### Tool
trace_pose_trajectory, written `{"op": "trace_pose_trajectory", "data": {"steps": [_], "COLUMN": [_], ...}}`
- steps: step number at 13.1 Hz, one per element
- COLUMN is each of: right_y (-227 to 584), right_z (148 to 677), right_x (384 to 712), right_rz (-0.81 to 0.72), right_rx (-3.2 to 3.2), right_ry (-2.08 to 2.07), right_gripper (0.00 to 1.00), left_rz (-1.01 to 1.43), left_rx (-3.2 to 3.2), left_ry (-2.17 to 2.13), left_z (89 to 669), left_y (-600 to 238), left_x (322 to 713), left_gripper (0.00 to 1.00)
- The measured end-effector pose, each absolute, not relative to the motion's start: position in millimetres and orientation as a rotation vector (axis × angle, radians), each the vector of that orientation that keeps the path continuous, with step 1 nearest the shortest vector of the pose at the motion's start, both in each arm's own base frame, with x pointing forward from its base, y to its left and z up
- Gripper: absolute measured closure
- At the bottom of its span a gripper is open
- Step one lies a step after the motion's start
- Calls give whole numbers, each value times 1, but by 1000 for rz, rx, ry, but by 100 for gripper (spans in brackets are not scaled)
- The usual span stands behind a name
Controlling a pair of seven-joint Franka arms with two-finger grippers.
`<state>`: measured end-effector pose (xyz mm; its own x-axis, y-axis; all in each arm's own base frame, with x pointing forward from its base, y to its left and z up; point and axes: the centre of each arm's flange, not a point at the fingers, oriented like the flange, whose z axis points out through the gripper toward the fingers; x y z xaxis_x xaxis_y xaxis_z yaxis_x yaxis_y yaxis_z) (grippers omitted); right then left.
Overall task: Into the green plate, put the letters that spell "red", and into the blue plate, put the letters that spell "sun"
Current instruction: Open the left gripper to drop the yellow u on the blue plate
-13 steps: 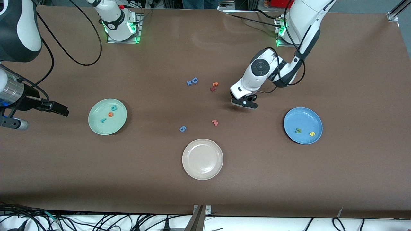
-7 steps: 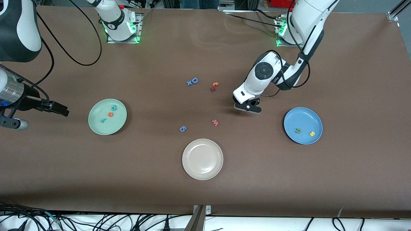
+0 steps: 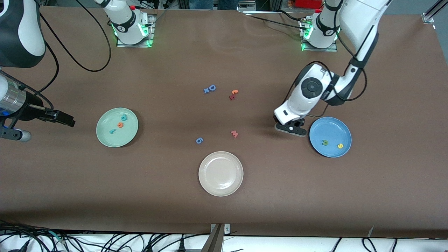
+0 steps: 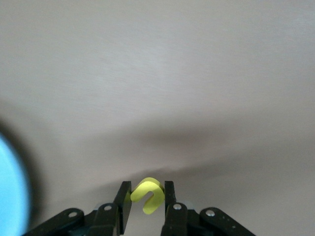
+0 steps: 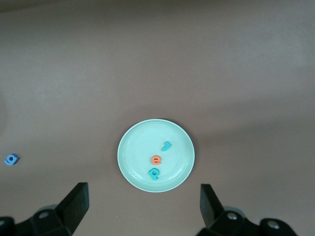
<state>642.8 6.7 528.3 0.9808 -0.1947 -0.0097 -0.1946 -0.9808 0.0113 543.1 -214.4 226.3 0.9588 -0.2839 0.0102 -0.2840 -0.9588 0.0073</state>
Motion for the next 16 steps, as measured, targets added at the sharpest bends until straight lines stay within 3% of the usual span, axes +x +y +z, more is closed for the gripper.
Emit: {"op": "trace_pose_trajectory", "data": {"steps": [7,16], "right_y": [7,7], "right_z": [528,528], "right_x": [643,643], "right_rz": [-17,-17], "right_rx": [3116,3116], "right_ry": [-306,-306], "right_gripper": [0,0], "left_rz": [-82,-62], "left_rx": [3118,3056], "left_ry": [-644,-820], "left_z": [287,288], "left_y": [-107,-6], "left_x": [597,625], "left_gripper": [69,69]}}
